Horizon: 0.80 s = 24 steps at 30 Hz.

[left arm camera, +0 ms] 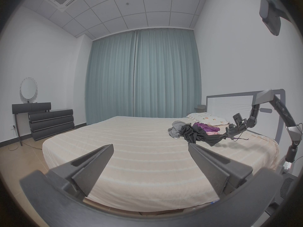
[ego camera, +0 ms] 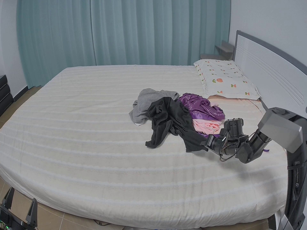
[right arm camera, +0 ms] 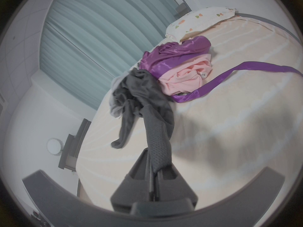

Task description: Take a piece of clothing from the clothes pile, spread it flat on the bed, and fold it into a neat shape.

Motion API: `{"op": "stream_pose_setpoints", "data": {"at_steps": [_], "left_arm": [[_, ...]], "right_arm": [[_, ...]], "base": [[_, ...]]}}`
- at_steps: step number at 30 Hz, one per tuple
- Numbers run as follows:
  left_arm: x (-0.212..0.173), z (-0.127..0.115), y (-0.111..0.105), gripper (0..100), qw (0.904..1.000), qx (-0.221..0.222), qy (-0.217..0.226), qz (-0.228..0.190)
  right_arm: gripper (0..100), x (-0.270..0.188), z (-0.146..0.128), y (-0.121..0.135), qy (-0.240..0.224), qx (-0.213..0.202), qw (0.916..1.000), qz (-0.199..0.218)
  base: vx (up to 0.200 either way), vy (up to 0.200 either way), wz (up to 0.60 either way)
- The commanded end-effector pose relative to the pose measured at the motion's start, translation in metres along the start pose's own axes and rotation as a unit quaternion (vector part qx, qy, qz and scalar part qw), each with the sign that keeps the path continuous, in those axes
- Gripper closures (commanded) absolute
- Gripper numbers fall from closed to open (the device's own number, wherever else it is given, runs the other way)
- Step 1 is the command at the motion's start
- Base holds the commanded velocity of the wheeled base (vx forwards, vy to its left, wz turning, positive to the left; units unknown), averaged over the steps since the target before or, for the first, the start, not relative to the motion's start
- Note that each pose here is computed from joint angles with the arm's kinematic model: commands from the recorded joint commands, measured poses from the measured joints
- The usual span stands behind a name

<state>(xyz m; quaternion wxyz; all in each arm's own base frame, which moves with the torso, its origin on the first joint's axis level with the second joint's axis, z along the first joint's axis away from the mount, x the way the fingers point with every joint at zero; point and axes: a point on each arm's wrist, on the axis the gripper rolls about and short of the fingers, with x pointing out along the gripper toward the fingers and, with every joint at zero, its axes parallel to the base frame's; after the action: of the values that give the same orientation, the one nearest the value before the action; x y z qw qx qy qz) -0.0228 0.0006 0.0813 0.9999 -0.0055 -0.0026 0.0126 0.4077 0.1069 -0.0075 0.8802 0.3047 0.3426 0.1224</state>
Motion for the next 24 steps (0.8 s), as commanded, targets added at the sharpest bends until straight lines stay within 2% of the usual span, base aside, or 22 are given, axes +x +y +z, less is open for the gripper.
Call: {"op": "stream_pose_setpoints", "data": {"at_steps": [1,8,12,19,20,22,23,24], "left_arm": [[0.000,-0.005,0.000,0,1.0000,0.000,0.003,0.000],[0.000,-0.005,0.000,0,1.0000,0.000,0.002,0.000],[0.000,-0.005,0.000,0,1.0000,0.004,0.002,-0.002],[0.000,-0.005,-0.001,0,0.9998,0.008,0.000,-0.016],[-0.001,0.000,-0.001,0,0.9998,0.003,-0.015,-0.016],[-0.009,0.042,-0.001,0,0.9960,-0.029,-0.083,-0.017],[-0.010,0.066,-0.001,0,0.9937,-0.048,-0.099,-0.021],[-0.008,0.076,-0.001,0,0.9938,-0.055,-0.093,-0.025]], "right_arm": [[100,-0.111,-0.008,0.062,-0.041,-0.018,0.9930,0.109],[100,-0.160,-0.011,0.090,-0.064,-0.038,0.9855,0.152],[100,-0.192,-0.014,0.107,-0.080,-0.052,0.9775,0.188],[100,-0.216,-0.018,0.123,-0.103,-0.064,0.9694,0.213],[100,-0.219,-0.016,0.125,-0.112,-0.065,0.9680,0.215],[100,-0.225,-0.015,0.128,-0.121,-0.066,0.9669,0.215],[100,-0.226,-0.015,0.130,-0.122,-0.067,0.9667,0.215],[100,-0.228,-0.015,0.131,-0.124,-0.068,0.9661,0.216]], "base": [[0.000,0.000,0.00],[0.000,0.000,0.00],[0.000,0.000,0.00],[0.000,0.000,0.00],[0.000,0.000,0.00],[0.000,0.000,0.00],[0.000,0.000,0.00],[0.000,0.000,0.00]]}}
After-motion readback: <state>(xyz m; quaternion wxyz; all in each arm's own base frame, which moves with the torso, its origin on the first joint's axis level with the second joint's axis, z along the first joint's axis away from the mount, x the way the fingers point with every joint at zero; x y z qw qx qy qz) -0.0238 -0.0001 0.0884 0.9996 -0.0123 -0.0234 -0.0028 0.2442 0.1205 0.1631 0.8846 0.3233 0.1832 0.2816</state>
